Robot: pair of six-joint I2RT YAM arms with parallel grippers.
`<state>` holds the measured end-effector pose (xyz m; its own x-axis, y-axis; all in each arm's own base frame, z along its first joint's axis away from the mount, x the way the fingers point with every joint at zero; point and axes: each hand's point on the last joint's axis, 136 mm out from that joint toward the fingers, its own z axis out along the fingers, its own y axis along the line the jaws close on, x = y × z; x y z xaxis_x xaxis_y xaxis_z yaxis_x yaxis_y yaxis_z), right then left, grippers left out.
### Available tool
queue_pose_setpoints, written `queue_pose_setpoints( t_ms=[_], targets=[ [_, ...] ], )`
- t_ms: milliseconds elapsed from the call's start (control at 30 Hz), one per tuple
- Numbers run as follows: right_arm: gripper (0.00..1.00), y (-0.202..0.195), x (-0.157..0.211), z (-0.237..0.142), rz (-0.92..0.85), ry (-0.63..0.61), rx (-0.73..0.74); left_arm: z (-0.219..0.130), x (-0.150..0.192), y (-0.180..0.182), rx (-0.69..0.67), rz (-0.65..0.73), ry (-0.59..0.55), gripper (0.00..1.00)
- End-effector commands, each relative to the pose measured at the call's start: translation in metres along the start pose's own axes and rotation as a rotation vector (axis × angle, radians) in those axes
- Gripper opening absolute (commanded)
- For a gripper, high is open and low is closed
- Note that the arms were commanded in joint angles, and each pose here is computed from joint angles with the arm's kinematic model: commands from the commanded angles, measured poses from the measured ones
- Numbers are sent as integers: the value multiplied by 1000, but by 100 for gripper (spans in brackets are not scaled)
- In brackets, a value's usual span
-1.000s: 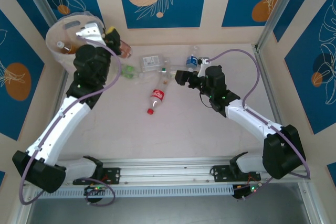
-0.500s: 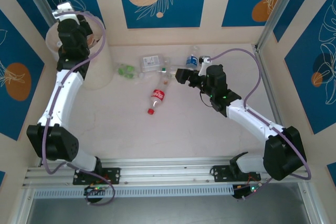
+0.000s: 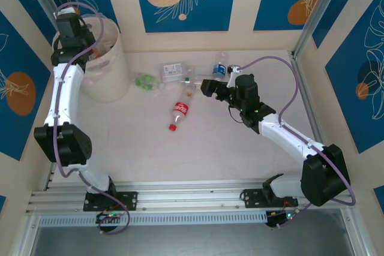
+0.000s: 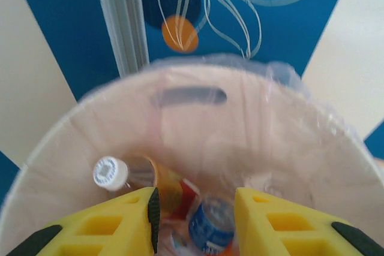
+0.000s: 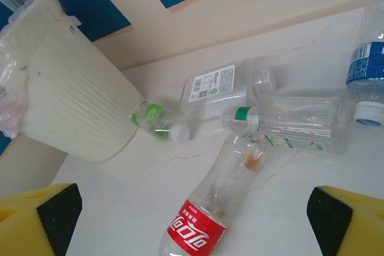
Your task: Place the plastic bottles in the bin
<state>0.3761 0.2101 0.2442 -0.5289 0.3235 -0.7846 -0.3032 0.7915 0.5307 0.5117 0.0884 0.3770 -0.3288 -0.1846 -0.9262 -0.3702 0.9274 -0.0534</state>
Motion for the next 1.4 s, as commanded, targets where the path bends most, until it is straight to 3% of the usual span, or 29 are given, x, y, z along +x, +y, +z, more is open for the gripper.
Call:
queue_pose_setpoints(
  t_ms=[0, 133, 300, 367, 400, 467, 600, 733, 1067, 1367],
  targets=[
    [99, 5, -5, 3, 20, 6, -10, -4, 17, -17, 103, 6, 134, 0],
    [98, 2, -2, 6, 25, 16, -5, -1, 35, -34, 185, 16, 279, 0],
    [98, 2, 0, 9, 21, 27, -4, -1, 44, -38, 206, 4, 330, 1],
    [98, 1, 2, 10, 22, 30, 0, -1, 47, -38, 206, 4, 341, 7],
    [98, 0, 2, 10, 22, 31, 2, 0, 48, -38, 205, 3, 343, 12],
    [98, 0, 2, 11, 22, 34, 1, 1, 50, -40, 214, 2, 347, 34],
    [98, 0, 3, 12, 20, 39, 4, -5, 46, -47, 262, -5, 340, 63],
    [98, -1, 4, 13, 22, 41, 8, -16, 37, -51, 288, 1, 316, 79],
    [98, -1, 6, 13, 43, 53, 7, -65, 30, -118, 540, 27, 242, 100],
    [99, -39, 20, 18, 214, 81, 177, -114, 57, -170, 530, 155, 124, 100]
  ],
)
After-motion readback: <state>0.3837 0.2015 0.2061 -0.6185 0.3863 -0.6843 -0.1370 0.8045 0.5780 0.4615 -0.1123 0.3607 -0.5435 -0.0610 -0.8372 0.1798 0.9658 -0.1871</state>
